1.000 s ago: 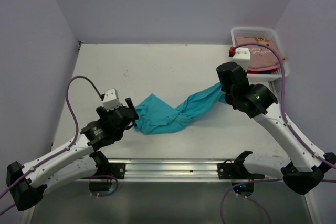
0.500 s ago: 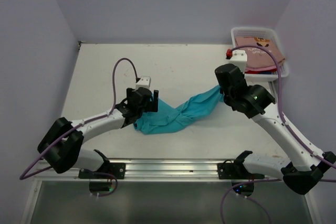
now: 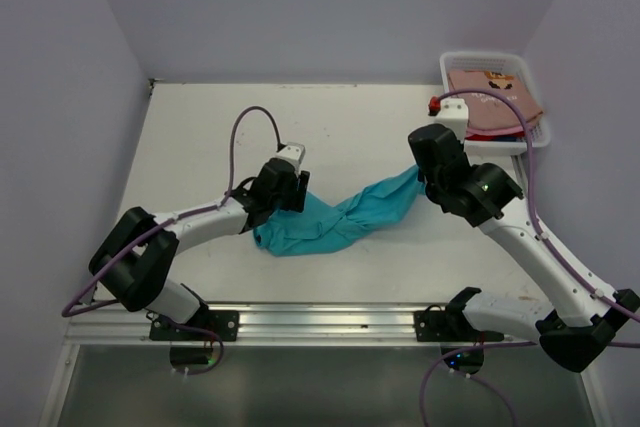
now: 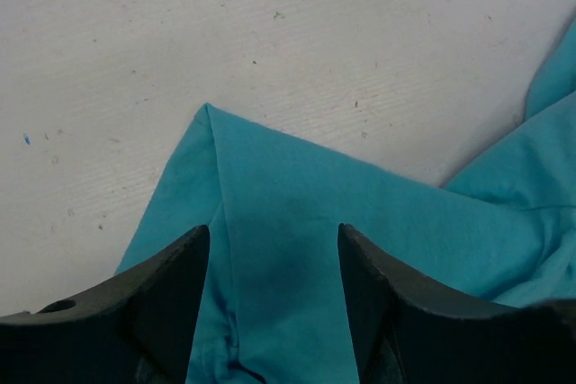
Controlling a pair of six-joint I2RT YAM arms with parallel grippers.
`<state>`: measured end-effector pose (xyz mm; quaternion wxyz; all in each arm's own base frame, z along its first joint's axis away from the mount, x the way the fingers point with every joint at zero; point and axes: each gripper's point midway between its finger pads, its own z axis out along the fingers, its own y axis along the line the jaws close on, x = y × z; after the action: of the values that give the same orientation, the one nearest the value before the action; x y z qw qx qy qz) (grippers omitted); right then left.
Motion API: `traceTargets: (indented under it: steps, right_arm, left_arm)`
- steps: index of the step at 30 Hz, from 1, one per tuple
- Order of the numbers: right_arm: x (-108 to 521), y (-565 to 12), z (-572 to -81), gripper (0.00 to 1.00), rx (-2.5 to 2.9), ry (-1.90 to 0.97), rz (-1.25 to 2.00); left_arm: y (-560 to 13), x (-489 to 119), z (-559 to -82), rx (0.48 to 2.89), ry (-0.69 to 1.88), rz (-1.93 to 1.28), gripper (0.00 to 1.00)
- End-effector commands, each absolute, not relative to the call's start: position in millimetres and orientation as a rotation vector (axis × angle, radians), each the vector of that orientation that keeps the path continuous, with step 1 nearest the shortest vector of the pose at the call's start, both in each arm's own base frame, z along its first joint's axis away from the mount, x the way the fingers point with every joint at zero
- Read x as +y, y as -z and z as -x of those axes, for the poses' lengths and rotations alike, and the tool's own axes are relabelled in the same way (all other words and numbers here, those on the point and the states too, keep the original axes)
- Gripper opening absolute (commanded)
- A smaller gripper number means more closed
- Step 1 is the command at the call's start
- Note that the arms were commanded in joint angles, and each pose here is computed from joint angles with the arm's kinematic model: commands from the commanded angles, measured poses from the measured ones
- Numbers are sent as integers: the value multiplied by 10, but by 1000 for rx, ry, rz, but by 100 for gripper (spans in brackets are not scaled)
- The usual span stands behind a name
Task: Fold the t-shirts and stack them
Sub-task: Flatten the tshirt out
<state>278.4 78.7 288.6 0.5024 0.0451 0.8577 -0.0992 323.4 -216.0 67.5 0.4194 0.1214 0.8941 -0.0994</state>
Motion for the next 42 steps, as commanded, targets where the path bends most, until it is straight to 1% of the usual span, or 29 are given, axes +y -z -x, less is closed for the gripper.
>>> traceTargets:
  steps: [1, 7, 15, 17, 19, 20, 21, 24, 26, 29, 33, 34, 36, 40, 41, 42]
  right_arm:
    - [756, -2941, -2795, 0, 2041, 235, -135]
    - [785, -2892, -2810, 0, 2051, 231, -129]
    - [759, -2900, -2799, 0, 2048, 235, -132]
    - [750, -2898, -2787, 0, 2049, 239, -130]
    - [743, -2902, -2778, 0, 2048, 238, -131]
    - [736, -2905, -2780, 0, 2047, 244, -133]
    - [728, -2907, -2776, 0, 2045, 244, -135]
    - [732, -2901, -2775, 0, 2048, 245, -132]
    - [728, -2904, -2779, 0, 2047, 247, -134]
    - [733, -2904, -2786, 0, 2047, 247, -134]
    - [726, -2888, -2790, 0, 2050, 257, -133]
    - [734, -2882, -2795, 0, 2051, 258, -129]
    - [734, -2897, -2798, 0, 2046, 254, -134]
    - [737, -2890, -2810, 0, 2048, 260, -130]
    - [736, -2890, -2810, 0, 2049, 261, -128]
    - [729, -2885, -2811, 0, 2049, 264, -130]
  left_arm:
    - [-838, -2196, -3262, 2237, 264, -333, 61]
    - [-568, -2100, -3130, 2333, 214, -347, 48]
    - [-279, -2067, -3065, 2409, 185, -337, 44]
    - [-212, -2041, -3061, 2424, 163, -329, 41]
    - [-186, -2042, -3061, 2434, 162, -325, 36]
    - [-193, -2050, -3056, 2435, 170, -322, 33]
    - [-222, -2057, -3063, 2429, 172, -319, 21]
    - [-426, -2076, -3125, 2395, 184, -288, 0]
    - [-629, -2080, -3134, 2373, 193, -282, 0]
    - [-1136, -2078, -3226, 2287, 211, -239, 0]
    - [-2026, -2006, -3343, 2125, 219, -158, 0]
    - [-2111, -1912, -3338, 2120, 175, -138, 0]
    - [-2489, -1851, -3357, 2047, 174, -105, 0]
    - [-2837, -1610, -3338, 1997, 78, -50, 0]
    - [-2959, -1572, -3341, 1975, 70, -30, 4]
    - [-3027, -1515, -3326, 1962, 54, -12, 6]
